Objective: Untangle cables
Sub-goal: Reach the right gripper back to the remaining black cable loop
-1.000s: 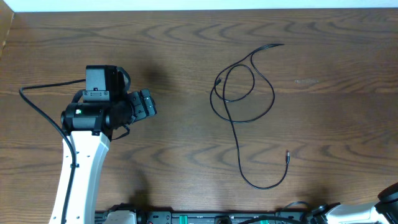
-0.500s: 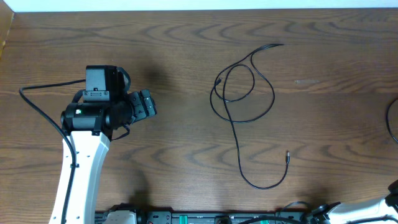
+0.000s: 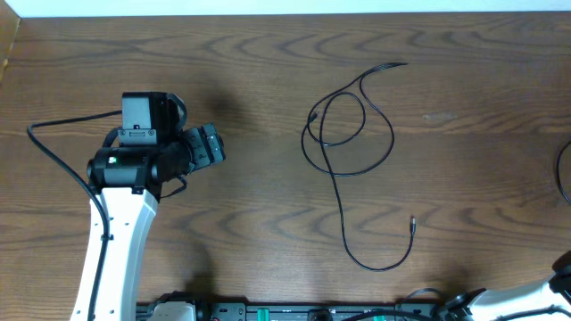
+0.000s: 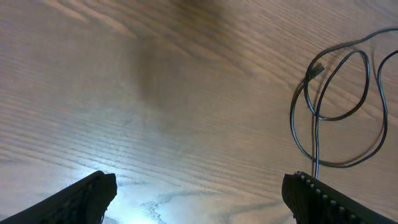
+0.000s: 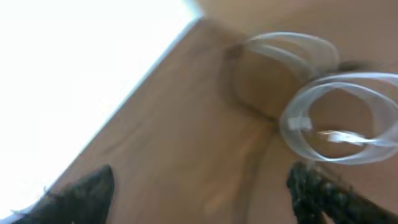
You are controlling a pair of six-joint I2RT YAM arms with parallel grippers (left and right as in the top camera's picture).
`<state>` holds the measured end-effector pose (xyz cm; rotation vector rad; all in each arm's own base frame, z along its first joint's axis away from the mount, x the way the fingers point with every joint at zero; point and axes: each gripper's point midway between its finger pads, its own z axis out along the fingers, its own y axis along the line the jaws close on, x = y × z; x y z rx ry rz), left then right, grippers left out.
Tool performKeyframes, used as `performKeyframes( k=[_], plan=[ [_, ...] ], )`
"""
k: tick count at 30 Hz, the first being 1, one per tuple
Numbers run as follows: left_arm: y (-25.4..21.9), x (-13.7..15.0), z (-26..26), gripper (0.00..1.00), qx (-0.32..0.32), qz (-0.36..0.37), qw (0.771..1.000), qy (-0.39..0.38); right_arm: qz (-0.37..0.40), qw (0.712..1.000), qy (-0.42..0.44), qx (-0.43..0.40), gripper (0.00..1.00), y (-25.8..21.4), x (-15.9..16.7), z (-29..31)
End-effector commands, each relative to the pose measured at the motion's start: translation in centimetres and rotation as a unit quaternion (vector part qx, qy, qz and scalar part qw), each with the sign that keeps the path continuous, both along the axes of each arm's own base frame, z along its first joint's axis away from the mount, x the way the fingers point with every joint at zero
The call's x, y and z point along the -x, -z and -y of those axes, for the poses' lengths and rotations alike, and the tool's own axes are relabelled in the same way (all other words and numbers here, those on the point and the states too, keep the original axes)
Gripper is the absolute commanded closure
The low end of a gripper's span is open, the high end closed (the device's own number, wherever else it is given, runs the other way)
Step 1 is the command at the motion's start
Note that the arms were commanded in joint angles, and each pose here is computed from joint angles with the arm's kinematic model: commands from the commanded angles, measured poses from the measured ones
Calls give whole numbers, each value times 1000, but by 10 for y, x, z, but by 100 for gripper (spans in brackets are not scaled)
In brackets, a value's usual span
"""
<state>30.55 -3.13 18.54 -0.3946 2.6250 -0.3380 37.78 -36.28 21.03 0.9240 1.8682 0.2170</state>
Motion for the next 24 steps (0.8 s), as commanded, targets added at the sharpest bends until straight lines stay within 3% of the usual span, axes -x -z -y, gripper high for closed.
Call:
performKeyframes(
  k=[1, 2, 3, 6, 7, 16, 24],
  plan=[
    [6, -4, -4, 10, -11, -6, 1000, -5, 46, 985, -166, -25, 35, -14, -42, -80],
    [10, -5, -8, 10, -20, -13, 1000, -14, 40, 982, -183, -34, 37, -11, -50, -97],
    [14, -5, -9, 10, -22, -19, 999, -17, 33, 979, -198, -40, 32, -8, -57, -112],
    [25, -7, -8, 10, -20, -39, 999, -15, 2, 963, -266, -34, 4, 6, -77, -170],
    [28, -8, -8, 9, -20, -43, 999, -14, -18, 959, -280, -30, 1, 14, -82, -189],
    [-1, 1, -7, 9, -19, -56, 998, -13, -190, 891, -399, 100, 1, 70, -92, -342],
    [-32, 22, -8, 9, -21, -62, 998, -13, -278, 835, -438, 181, 1, 95, -67, -431]
  ],
)
